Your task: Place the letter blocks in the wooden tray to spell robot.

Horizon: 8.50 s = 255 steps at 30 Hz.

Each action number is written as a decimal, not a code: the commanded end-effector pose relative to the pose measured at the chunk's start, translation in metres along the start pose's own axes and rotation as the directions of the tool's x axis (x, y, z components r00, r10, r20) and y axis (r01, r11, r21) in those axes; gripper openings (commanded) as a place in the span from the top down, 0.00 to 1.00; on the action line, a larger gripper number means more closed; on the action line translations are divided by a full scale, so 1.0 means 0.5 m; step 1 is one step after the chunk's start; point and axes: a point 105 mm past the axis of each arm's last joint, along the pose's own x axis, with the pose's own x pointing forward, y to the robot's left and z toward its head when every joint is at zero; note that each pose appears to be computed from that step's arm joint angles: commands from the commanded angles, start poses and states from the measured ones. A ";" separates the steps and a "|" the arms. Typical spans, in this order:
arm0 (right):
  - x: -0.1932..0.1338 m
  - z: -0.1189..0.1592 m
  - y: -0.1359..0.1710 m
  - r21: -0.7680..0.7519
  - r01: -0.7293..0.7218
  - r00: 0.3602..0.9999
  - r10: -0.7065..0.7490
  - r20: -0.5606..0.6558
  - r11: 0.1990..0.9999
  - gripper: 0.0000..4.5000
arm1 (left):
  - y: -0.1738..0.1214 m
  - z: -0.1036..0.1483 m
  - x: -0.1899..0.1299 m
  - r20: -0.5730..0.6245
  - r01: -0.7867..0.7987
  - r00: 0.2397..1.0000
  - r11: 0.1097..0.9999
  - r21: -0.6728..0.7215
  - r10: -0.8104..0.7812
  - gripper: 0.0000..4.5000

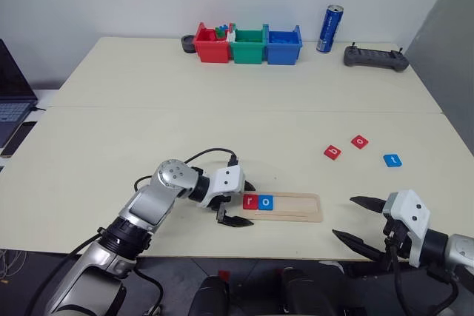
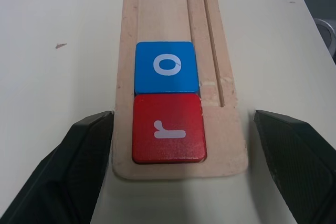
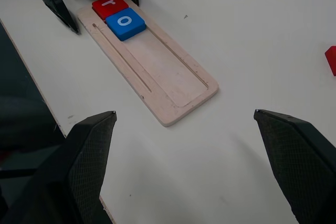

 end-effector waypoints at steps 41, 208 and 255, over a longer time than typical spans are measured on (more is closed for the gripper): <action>-0.028 0.004 -0.267 0.139 0.655 0.752 -0.659 -0.027 0.742 0.00 | 0.009 0.042 -0.128 0.279 -0.312 0.898 0.940 -0.140 0.339 0.01; 0.162 0.078 -0.037 -0.333 -0.384 0.922 0.337 -0.189 0.861 0.68 | -0.011 -0.003 -0.120 0.136 -0.239 0.961 0.971 -0.020 0.240 0.00; 0.214 0.171 0.031 -0.296 -0.412 0.908 0.416 -0.053 0.862 0.01 | -0.021 -0.005 -0.106 0.156 -0.268 0.951 0.963 -0.026 0.268 0.00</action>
